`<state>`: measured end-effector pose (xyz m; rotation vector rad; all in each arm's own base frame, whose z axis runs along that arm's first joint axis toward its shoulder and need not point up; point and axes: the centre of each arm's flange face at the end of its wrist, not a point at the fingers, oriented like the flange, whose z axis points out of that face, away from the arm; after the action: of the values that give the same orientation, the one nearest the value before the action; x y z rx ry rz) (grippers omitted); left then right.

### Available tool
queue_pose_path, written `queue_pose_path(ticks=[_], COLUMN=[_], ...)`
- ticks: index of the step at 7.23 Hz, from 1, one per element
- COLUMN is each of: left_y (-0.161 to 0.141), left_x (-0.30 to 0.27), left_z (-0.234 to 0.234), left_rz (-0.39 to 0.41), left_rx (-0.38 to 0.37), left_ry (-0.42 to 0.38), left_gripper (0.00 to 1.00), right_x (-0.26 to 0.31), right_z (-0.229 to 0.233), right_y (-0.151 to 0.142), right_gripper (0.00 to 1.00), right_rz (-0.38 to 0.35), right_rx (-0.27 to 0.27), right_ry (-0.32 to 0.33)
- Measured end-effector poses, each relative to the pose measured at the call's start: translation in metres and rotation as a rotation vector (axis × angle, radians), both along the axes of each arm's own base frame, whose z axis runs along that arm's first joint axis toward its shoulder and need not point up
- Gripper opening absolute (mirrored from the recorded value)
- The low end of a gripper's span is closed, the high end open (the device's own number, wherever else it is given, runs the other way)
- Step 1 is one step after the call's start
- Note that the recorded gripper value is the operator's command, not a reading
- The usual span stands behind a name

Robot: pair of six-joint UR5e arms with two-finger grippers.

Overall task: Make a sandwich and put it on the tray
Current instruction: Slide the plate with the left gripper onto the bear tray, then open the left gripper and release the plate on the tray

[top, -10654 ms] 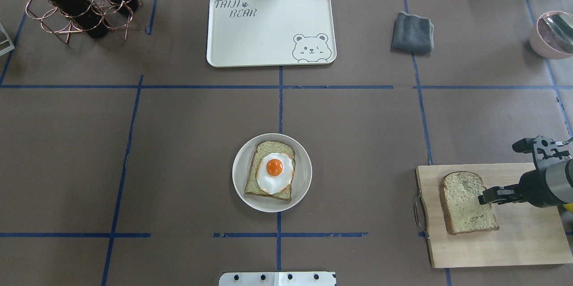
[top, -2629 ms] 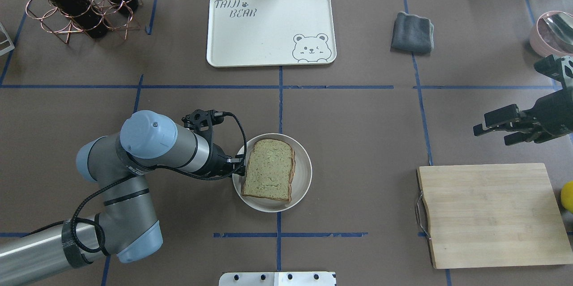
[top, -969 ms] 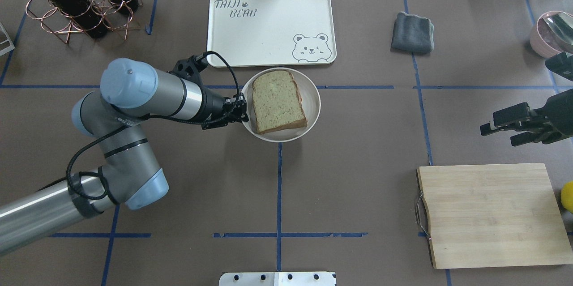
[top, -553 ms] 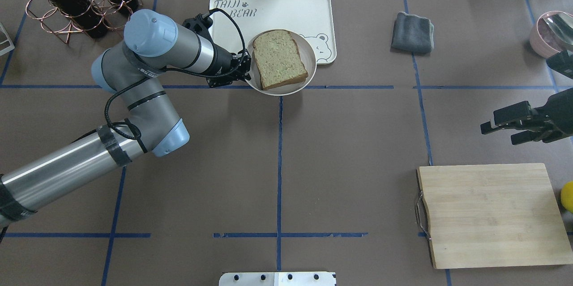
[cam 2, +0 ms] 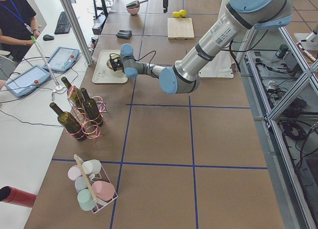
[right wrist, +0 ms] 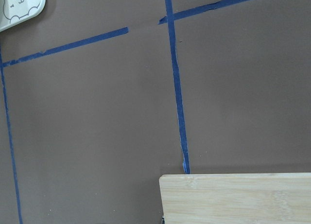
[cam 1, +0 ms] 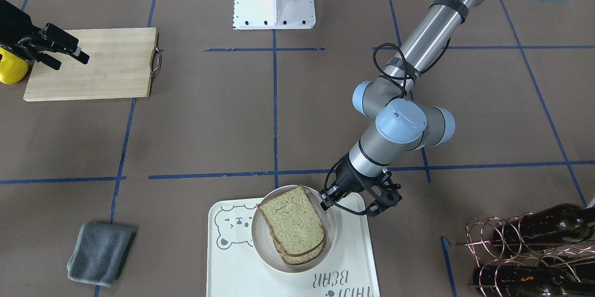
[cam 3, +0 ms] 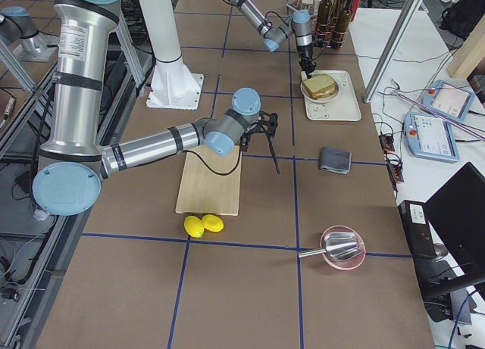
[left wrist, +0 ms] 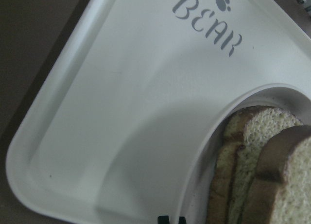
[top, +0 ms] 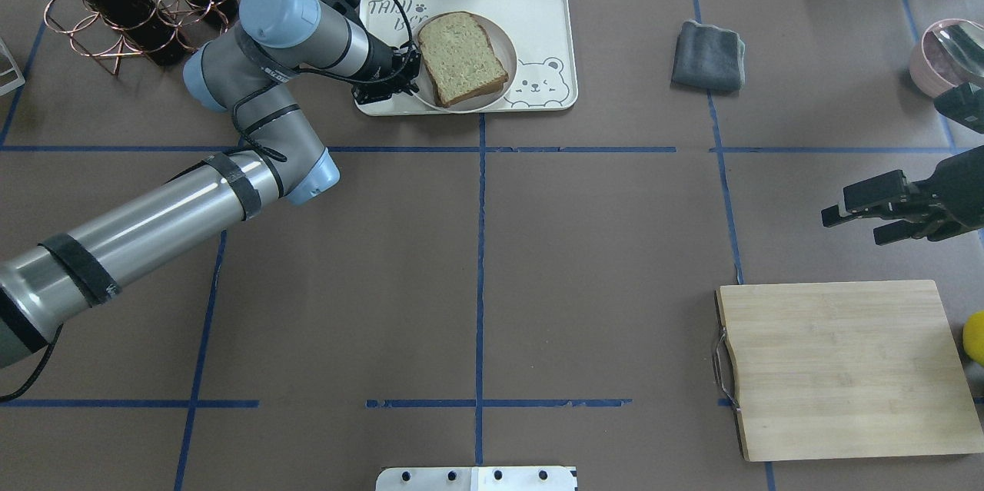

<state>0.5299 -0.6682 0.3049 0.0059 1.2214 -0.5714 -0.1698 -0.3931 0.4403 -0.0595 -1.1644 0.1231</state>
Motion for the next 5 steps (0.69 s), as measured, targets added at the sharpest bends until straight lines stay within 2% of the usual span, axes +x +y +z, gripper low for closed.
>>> queue_pose_path(ticks=[5], left_y=[-0.028], left_x=[0.008], left_z=[-0.002], left_rz=[-0.124], left_rx=[-0.017], left_ry=[0.031], left_gripper=[0.00], right_x=[0.003], right_z=[0.003], right_y=[0.003], right_gripper=[1.00], right_rz=[0.006], right_rx=[-0.008], right_ry=[0.005])
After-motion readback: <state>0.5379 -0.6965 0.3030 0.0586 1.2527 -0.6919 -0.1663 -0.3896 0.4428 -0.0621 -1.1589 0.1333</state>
